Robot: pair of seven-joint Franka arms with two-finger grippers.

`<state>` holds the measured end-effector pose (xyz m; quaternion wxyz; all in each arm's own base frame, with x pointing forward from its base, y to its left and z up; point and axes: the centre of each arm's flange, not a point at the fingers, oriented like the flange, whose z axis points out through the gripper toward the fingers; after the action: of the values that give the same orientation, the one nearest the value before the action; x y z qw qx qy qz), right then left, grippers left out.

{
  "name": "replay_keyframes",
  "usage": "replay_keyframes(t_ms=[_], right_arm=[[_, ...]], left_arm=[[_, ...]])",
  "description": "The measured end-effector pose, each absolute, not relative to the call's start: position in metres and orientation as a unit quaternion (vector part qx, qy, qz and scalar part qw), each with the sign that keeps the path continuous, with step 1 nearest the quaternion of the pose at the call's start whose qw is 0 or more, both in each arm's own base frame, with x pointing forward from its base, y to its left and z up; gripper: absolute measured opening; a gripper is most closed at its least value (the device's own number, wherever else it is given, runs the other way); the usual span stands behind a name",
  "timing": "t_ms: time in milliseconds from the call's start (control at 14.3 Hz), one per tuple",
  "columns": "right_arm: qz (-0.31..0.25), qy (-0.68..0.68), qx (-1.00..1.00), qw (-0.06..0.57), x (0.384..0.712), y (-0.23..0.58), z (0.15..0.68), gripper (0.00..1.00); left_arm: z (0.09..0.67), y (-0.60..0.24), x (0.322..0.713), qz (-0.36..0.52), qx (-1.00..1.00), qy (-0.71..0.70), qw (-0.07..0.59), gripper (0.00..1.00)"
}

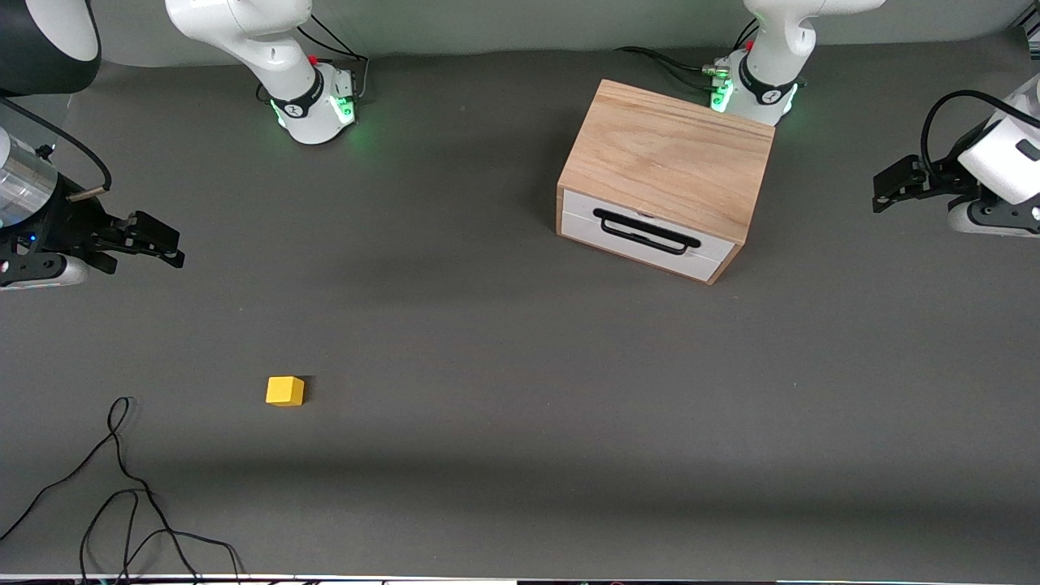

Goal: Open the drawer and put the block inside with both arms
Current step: 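Reach the right gripper to the yellow cube while the left gripper reaches the drawer handle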

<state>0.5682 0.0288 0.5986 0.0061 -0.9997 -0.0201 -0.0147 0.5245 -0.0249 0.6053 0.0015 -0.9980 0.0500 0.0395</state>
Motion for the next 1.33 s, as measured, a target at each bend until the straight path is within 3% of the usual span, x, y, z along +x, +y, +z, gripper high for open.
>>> replay_keyframes(t_ms=[699, 909, 1328], right_arm=[[0.007, -0.018, -1.0, 0.003, 0.582, 0.028, 0.569, 1.0], [0.012, -0.017, -1.0, -0.001, 0.608, 0.029, 0.521, 1.0], [-0.001, 0.002, -1.0, -0.012, 0.666, -0.001, 0.393, 1.0]], left_arm=[[0.605, -0.027, 0.525, 0.04, -0.998, 0.04, 0.002, 1.0], [0.604, -0.062, 0.521, 0.042, -0.999, -0.017, 0.008, 1.0], [0.593, -0.226, 0.49, 0.039, -0.973, -0.223, 0.033, 1.0]])
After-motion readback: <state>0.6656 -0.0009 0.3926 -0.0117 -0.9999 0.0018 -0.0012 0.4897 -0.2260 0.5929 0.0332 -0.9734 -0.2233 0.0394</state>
